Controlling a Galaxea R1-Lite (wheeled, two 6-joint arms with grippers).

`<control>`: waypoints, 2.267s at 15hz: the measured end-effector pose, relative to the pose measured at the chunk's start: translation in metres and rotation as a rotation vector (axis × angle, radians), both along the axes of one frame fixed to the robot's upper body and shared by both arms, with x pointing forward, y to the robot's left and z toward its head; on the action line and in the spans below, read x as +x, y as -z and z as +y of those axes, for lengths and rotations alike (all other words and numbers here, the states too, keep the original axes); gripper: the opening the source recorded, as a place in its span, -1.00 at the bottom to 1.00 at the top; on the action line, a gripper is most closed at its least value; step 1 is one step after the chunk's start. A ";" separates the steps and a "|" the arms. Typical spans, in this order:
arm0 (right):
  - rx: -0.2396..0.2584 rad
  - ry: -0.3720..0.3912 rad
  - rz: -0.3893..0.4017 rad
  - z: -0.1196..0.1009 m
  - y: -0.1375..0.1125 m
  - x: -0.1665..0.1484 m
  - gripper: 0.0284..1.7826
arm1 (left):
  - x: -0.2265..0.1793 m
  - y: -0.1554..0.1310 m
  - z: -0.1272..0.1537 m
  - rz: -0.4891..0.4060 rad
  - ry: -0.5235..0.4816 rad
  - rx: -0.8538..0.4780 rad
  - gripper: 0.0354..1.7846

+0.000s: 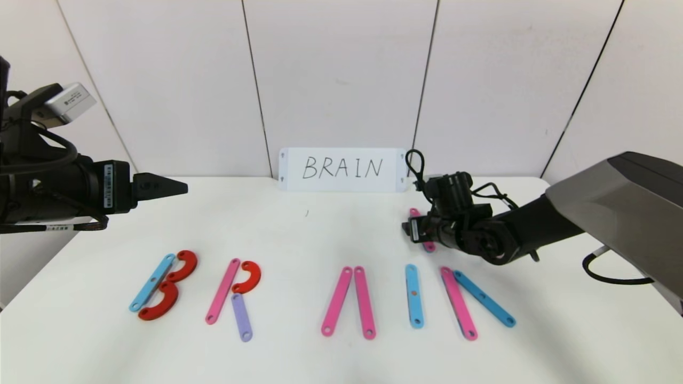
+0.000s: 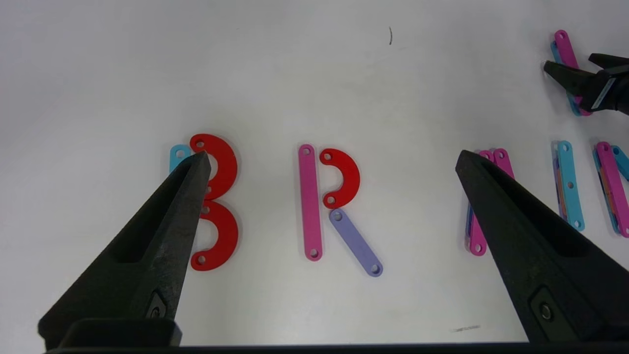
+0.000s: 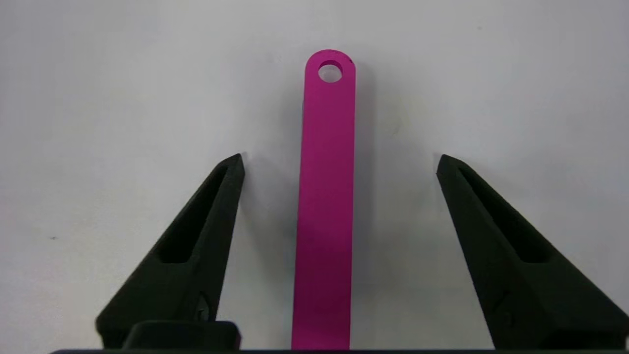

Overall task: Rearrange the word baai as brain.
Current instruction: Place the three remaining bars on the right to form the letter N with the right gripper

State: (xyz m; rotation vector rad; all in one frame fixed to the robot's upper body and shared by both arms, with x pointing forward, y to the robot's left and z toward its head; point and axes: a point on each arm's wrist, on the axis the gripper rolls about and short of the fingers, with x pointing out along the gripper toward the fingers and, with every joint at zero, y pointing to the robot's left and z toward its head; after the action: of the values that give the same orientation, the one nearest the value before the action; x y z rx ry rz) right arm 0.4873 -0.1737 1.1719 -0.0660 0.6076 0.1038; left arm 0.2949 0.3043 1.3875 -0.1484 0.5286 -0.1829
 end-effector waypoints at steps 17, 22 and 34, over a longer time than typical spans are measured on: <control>-0.030 0.128 -0.010 -0.048 -0.039 -0.010 -0.69 | 0.000 0.000 0.000 0.000 -0.001 0.000 0.95; -0.056 0.155 0.052 -0.079 -0.048 -0.061 -0.69 | 0.000 0.000 0.000 0.000 0.000 0.000 0.95; -0.020 0.133 0.117 -0.103 -0.032 -0.120 -0.69 | -0.001 0.000 0.000 -0.001 0.000 0.000 0.95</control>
State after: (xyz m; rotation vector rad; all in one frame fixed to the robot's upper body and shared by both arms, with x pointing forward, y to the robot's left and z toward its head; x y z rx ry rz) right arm 0.3677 -0.2763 1.2040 -0.0387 0.7281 -0.0270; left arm 0.2941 0.3044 1.3878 -0.1484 0.5271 -0.1829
